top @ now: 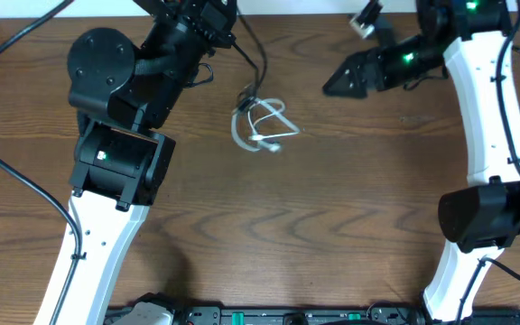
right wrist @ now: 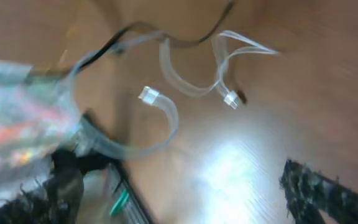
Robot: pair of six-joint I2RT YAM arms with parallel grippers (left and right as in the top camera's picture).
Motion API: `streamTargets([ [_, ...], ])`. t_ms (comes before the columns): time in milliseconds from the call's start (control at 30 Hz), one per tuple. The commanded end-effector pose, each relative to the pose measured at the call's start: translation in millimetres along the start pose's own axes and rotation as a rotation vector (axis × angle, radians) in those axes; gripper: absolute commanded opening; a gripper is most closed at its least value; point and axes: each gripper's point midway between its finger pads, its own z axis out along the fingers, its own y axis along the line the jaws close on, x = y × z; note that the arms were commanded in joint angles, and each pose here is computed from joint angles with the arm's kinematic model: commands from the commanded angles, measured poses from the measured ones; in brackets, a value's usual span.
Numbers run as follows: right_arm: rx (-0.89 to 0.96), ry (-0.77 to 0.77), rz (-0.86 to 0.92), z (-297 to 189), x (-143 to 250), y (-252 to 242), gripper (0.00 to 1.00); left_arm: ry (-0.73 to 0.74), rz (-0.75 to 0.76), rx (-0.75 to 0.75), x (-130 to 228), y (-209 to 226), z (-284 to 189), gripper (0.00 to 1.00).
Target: Untangle cables
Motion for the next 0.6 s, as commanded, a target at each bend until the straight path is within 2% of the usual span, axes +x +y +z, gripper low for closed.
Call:
streamTargets([
  [0,-0.170,-0.034,-0.272,6,0,40,0.98,-0.046,0.001,-0.006,-15,-3,-7,0.08],
  [200,-0.202,0.019,-0.379,42,5,52,0.96,-0.045,0.001,-0.006,-15,-3,-7,0.07],
  [333,-0.156,0.076,-0.361,83,9,41,0.91,-0.046,0.001,-0.005,-15,-4,-7,0.07],
  [400,-0.158,0.089,-0.350,99,12,41,0.85,-0.043,0.000,-0.007,-15,-3,-8,0.07],
  [500,-0.165,0.094,-0.369,111,12,44,0.64,-0.040,-0.001,-0.011,-14,-2,-8,0.07],
  [533,-0.138,0.091,-0.356,113,9,41,0.38,-0.040,-0.001,-0.012,-14,-2,-8,0.07],
  [567,-0.085,0.091,-0.322,114,5,32,0.21,-0.042,0.000,-0.011,-14,-2,-8,0.08],
])
